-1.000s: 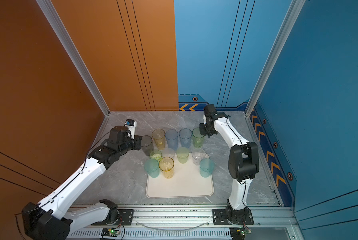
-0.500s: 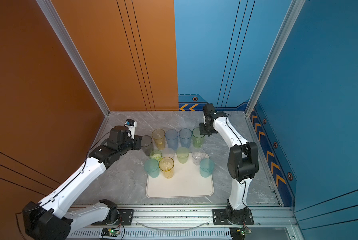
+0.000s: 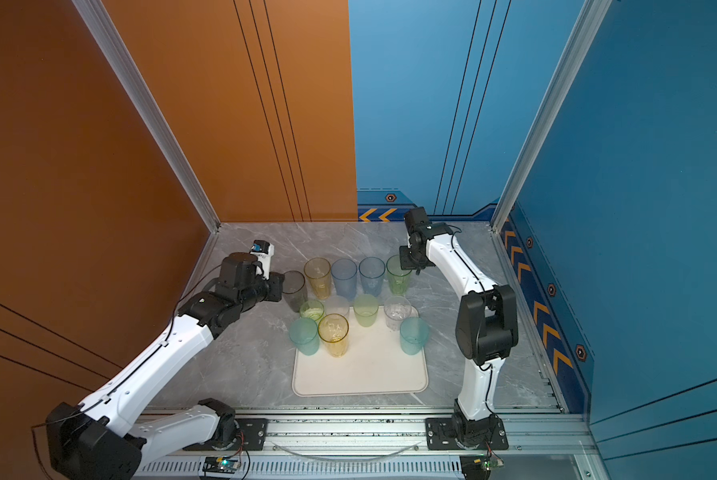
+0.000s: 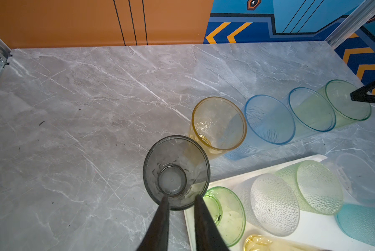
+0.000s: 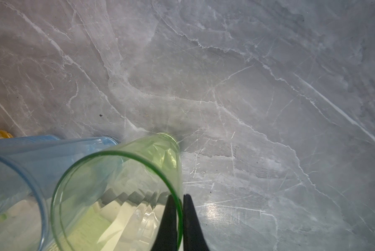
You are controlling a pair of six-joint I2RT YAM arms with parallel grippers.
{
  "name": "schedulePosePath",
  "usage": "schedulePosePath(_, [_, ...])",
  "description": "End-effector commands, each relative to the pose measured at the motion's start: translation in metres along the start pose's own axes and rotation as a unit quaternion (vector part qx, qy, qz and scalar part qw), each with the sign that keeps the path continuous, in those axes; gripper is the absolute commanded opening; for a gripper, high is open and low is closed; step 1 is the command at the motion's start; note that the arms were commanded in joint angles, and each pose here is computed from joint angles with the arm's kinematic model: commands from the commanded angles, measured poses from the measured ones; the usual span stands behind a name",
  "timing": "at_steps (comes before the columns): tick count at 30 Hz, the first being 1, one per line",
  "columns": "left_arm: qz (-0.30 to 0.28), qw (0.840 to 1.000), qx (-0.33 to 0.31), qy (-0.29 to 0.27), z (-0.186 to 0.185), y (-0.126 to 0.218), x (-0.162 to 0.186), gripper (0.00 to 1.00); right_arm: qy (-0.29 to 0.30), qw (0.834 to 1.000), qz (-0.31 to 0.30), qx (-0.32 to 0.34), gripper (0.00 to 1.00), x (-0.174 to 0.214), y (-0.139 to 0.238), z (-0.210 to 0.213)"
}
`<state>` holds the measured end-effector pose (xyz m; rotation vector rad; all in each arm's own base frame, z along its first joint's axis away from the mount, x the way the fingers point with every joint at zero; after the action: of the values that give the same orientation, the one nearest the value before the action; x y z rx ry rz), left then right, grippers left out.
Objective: Place the glasses into the tray
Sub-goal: 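Close the right gripper on the green glass rim and lift it, then carry the green glass over the tray with the right gripper and lower it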
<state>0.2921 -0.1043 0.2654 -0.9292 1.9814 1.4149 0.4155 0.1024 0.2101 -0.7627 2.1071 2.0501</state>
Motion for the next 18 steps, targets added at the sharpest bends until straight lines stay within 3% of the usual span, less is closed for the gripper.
schedulePosePath(1, [0.016,1.0,-0.002,-0.009,0.001,-0.003,0.01,0.22,-0.017,0.998,-0.056,0.03,0.0,-0.004,0.037,-0.012])
schedulePosePath(11, [0.022,1.0,-0.006,-0.02,-0.001,-0.002,0.017,0.22,-0.041,0.987,-0.142,0.06,0.0,0.007,0.101,-0.028])
schedulePosePath(18, [0.018,1.0,-0.006,-0.023,0.0,0.004,0.016,0.22,-0.021,0.975,-0.219,0.013,0.0,0.04,0.179,-0.017])
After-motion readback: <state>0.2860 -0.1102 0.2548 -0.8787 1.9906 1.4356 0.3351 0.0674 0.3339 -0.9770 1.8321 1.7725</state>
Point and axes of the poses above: each gripper's point midway between its finger pads, its own y axis back along the fingers, its own z axis along the line the jaws close on, x = y × z, the point moved 6 cm from there along y, back along the fingers, and after that the axes turned 13 degrees about y, right-handed, at the moved point
